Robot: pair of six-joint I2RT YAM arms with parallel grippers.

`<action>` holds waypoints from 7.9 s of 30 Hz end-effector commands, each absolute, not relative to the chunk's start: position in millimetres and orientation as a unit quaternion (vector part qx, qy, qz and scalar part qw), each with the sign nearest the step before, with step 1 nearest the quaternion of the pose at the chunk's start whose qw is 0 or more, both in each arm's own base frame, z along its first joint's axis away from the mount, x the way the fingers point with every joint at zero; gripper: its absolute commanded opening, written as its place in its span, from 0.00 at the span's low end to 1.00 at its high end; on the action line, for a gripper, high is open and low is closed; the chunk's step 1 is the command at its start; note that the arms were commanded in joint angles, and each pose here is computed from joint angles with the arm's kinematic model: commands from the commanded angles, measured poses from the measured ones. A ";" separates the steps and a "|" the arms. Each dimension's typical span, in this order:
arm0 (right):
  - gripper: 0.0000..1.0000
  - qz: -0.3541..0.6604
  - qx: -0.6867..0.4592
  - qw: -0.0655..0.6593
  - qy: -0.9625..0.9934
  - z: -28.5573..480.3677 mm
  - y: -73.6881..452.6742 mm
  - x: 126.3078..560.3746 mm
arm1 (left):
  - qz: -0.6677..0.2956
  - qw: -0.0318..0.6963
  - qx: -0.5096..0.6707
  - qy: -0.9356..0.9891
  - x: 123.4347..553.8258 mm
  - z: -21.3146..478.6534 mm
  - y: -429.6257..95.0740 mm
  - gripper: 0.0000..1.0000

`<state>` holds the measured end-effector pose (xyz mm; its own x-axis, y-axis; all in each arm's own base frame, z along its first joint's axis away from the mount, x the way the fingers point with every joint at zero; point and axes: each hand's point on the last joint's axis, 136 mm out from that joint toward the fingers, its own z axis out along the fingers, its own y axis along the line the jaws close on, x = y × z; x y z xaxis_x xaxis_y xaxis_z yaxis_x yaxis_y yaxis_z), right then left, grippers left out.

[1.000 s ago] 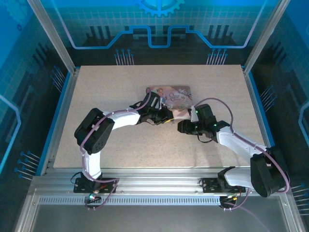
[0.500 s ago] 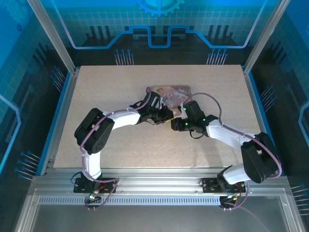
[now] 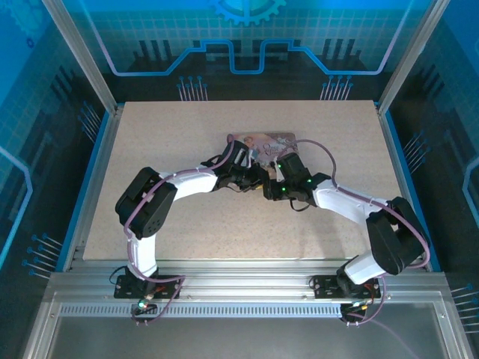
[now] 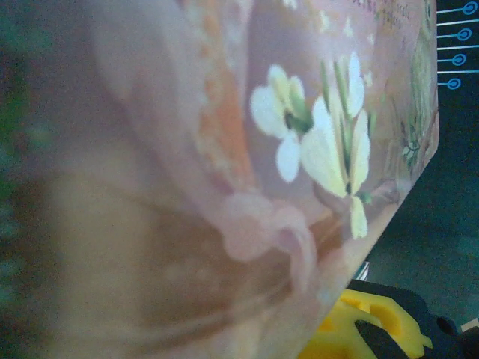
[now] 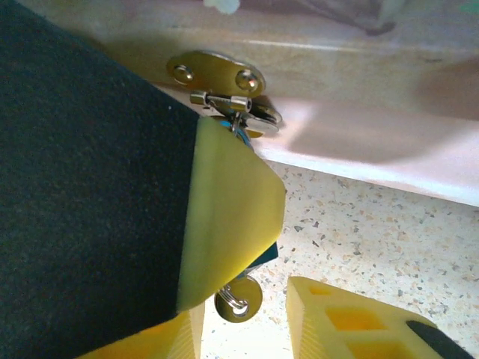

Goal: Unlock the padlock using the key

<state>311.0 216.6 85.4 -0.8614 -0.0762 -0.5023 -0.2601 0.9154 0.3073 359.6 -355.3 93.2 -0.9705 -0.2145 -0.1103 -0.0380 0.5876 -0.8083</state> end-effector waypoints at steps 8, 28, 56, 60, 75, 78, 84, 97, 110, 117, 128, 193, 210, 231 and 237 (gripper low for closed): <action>0.26 0.175 -0.104 0.271 0.941 99.9 228.9 324.6 | -0.487 0.092 -0.047 0.867 353.9 126.5 -370.2 0.09; 0.26 0.223 -0.080 0.253 0.938 89.1 224.6 314.3 | -0.486 0.094 -0.044 0.868 352.0 125.2 -367.9 0.09; 0.32 0.196 -0.083 0.288 0.934 105.8 224.5 330.4 | -0.493 0.089 -0.043 0.864 352.0 130.5 -369.1 0.09; 0.25 0.197 -0.082 0.299 0.930 111.0 225.7 333.5 | -0.494 0.089 -0.042 0.864 351.8 130.9 -369.2 0.09; 0.00 0.210 -0.086 0.269 0.936 84.4 224.9 322.8 | -0.482 0.086 -0.049 0.871 348.3 115.6 -363.4 0.15; 0.00 0.203 -0.093 0.259 0.940 73.3 222.5 318.7 | -0.478 0.086 -0.056 0.872 348.4 107.4 -361.3 0.18; 0.00 0.195 -0.107 0.241 0.945 53.4 220.9 312.7 | -0.466 0.089 -0.076 0.877 348.1 89.1 -354.1 0.27; 0.00 0.184 -0.129 0.227 0.948 39.6 220.4 310.5 | -0.459 0.103 -0.101 0.877 351.3 83.0 -334.6 0.35; 0.00 0.186 -0.149 0.218 0.947 41.0 226.9 314.7 | -0.422 0.102 -0.120 0.893 349.3 69.1 -317.3 0.32; 0.00 0.204 -0.143 0.240 0.938 58.6 231.4 316.9 | -0.421 0.096 -0.114 0.895 352.0 64.8 -322.9 0.31; 0.00 0.182 -0.165 0.229 0.942 51.4 225.4 313.8 | -0.407 0.115 -0.106 0.900 352.4 71.2 -314.7 0.34; 0.00 -0.014 -0.456 0.179 0.872 48.4 217.8 327.9 | -0.376 0.160 -0.078 0.909 289.5 81.3 -231.3 0.99; 0.00 -0.031 -0.487 0.217 0.846 61.3 214.5 337.5 | -0.359 0.142 -0.060 0.921 281.5 72.4 -232.9 0.99; 0.00 -0.055 -0.512 0.236 0.824 68.4 209.9 345.5 | -0.349 0.140 -0.055 0.925 278.4 71.2 -231.6 0.99; 0.00 -0.059 -0.513 0.243 0.822 71.1 208.1 347.9 | -0.350 0.141 -0.054 0.925 279.3 71.1 -232.1 0.99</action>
